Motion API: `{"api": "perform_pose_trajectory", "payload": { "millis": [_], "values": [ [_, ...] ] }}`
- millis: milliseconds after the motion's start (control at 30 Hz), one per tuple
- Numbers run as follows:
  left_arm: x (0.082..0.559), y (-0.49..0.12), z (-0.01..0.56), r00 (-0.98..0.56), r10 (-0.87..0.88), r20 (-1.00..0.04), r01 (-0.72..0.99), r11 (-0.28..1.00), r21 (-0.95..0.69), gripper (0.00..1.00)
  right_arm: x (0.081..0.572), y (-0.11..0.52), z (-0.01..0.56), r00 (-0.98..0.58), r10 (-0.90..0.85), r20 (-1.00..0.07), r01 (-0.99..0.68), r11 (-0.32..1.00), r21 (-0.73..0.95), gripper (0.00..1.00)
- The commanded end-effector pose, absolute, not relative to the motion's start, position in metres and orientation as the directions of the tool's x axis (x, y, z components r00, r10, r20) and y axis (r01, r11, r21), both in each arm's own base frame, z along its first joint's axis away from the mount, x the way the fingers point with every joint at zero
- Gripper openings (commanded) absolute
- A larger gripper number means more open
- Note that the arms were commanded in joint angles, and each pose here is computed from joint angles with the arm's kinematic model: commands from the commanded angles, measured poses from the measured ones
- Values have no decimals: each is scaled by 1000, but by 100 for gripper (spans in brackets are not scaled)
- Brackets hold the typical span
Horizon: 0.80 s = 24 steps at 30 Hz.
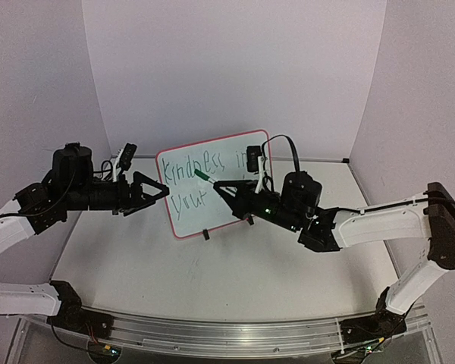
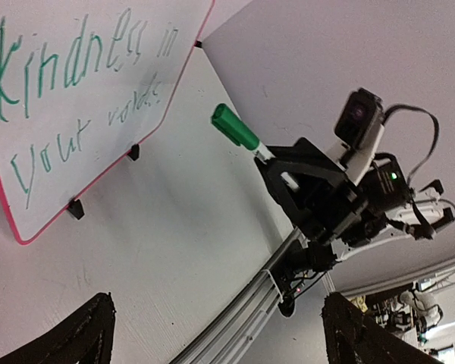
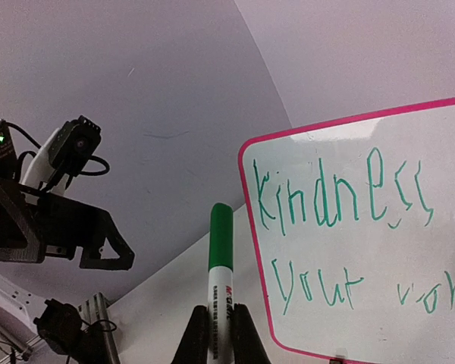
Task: Write a sentence on the whiteboard
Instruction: Adjust the pen cap from the whiteboard marker.
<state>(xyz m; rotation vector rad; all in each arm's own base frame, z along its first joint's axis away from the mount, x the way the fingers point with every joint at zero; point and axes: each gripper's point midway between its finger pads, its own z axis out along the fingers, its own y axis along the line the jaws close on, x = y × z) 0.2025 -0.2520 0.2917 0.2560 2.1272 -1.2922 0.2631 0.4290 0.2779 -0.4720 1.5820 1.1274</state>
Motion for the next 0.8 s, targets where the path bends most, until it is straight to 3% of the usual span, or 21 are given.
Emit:
{"api": "perform_pose_trajectory", "payload": {
  "millis": [0,167,400,567,767],
  "values": [
    [184,-273,323,-719,-38,-694,644,341,-685,96,225,434,288,-521,190,-832,-809,200,552,0],
    [187,-280,319,-719,-12,-695,653,330,-682,97,205,439,307,-569,144,-810,-814,43,579,0],
    [184,-283,321,-727,-7,-687,655,295,-696,95,194,450,313,-596,90,-798,-803,-51,594,0],
    [174,-289,327,-735,12,-678,665,211,-717,71,191,457,312,-610,61,-790,-791,-93,604,0],
    [169,-287,335,-723,2,-691,679,185,-711,56,191,462,311,-621,42,-783,-781,-112,614,0]
  ]
}}
